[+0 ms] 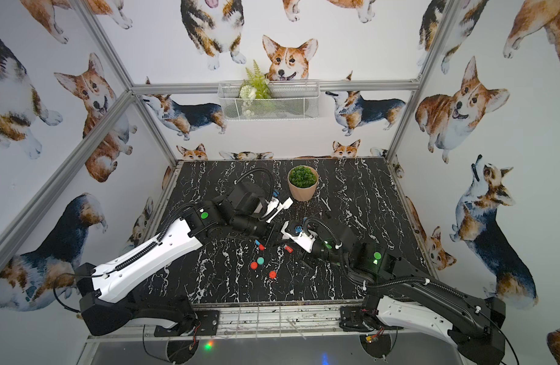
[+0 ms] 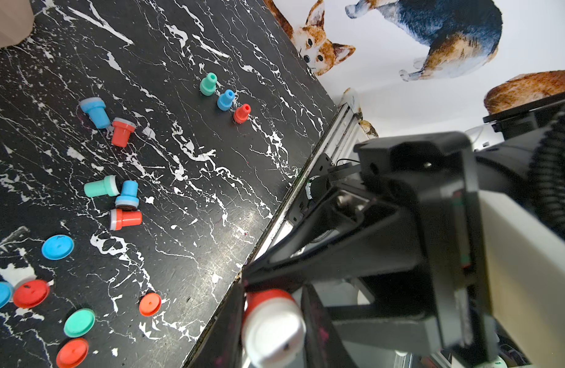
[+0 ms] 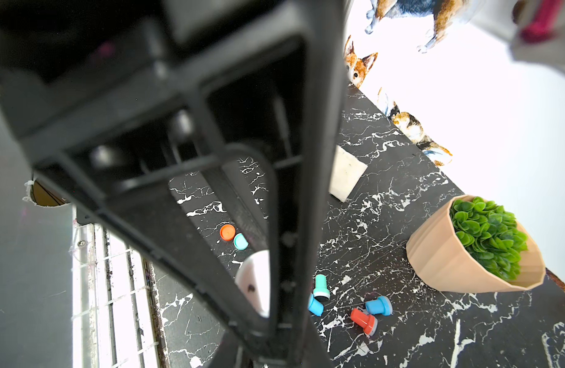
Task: Close the stamp cap
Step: Pick up the stamp from the center of the board.
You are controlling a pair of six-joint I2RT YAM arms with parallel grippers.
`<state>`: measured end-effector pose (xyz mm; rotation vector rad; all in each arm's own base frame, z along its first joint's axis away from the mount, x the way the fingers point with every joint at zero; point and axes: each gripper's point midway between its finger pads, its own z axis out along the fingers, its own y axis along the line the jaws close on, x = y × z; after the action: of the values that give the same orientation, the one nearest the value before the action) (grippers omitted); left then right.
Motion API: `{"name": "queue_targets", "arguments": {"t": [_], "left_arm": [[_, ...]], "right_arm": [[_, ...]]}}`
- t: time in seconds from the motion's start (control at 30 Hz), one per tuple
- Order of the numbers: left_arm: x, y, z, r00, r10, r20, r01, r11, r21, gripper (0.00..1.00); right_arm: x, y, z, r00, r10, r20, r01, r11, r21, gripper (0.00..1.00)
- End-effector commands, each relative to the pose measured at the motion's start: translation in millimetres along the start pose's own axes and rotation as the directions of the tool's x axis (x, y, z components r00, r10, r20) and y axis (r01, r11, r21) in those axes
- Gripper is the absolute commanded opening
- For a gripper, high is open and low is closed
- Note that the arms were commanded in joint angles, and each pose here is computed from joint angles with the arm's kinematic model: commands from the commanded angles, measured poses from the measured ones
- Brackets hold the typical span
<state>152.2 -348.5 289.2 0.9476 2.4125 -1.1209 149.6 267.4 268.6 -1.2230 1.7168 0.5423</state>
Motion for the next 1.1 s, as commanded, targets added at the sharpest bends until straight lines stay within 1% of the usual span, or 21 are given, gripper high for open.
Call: {"name": "queue_targets", "arguments": {"t": [0.0, 0.1, 0.17, 0.3, 0.33, 0.5, 0.63, 0.73, 0.83, 0.93, 1.07], "left_arm": [[22.8, -0.3, 0.8, 0.993, -0.037, -0.113, 0.038, 0.999, 0.008, 0.26], [22.7, 0.8, 1.4, 0.991, -0.043, -0.123, 0.043, 0.999, -0.002, 0.25], [21.9, 1.1, 0.5, 0.992, -0.042, -0.121, 0.042, 0.999, -0.008, 0.21], [13.0, -1.8, -5.2, 0.996, -0.028, -0.079, 0.028, 1.000, -0.009, 0.14], [10.3, -3.5, -7.2, 0.997, -0.026, -0.066, 0.026, 1.000, -0.004, 0.13], [-9.5, -19.3, -21.7, 0.999, -0.019, 0.027, 0.017, 0.998, 0.068, 0.10], [-23.4, -35.2, -38.2, 0.995, -0.030, 0.095, 0.015, 0.987, 0.158, 0.09], [-32.1, -50.2, -52.5, 0.989, -0.041, 0.144, 0.004, 0.969, 0.248, 0.08], [-39.0, -66.0, -66.1, 0.982, -0.052, 0.183, -0.014, 0.939, 0.344, 0.08], [-45.3, -79.1, -78.7, 0.975, -0.072, 0.208, -0.025, 0.904, 0.428, 0.08], [-52.4, -96.3, -95.6, 0.966, -0.080, 0.245, -0.060, 0.855, 0.516, 0.07]], "right_arm": [[-26.0, -15.8, -6.2, 0.996, -0.017, 0.090, 0.010, 0.997, 0.081, 0.00], [-26.5, -16.9, -6.6, 0.996, -0.021, 0.090, 0.013, 0.996, 0.087, 0.00], [-27.4, -18.2, -7.9, 0.995, -0.022, 0.093, 0.013, 0.995, 0.094, 0.00], [-32.9, -20.7, -12.6, 0.993, -0.030, 0.116, 0.017, 0.994, 0.109, 0.01], [-34.8, -21.6, -14.1, 0.992, -0.032, 0.125, 0.018, 0.993, 0.115, 0.04], [-53.3, -26.3, -28.1, 0.976, -0.065, 0.208, 0.035, 0.989, 0.146, 0.28], [-76.8, -28.4, -46.7, 0.953, -0.094, 0.288, 0.049, 0.986, 0.159, 0.37], [-96.5, -23.0, -63.7, 0.920, -0.136, 0.368, 0.087, 0.985, 0.146, 0.42], [-117.3, -20.7, -83.8, 0.867, -0.183, 0.463, 0.120, 0.979, 0.162, 0.49], [-136.9, -14.8, -103.9, 0.811, -0.217, 0.543, 0.155, 0.975, 0.159, 0.48], [-157.8, -3.2, -124.7, 0.742, -0.245, 0.625, 0.207, 0.969, 0.134, 0.44]]}}
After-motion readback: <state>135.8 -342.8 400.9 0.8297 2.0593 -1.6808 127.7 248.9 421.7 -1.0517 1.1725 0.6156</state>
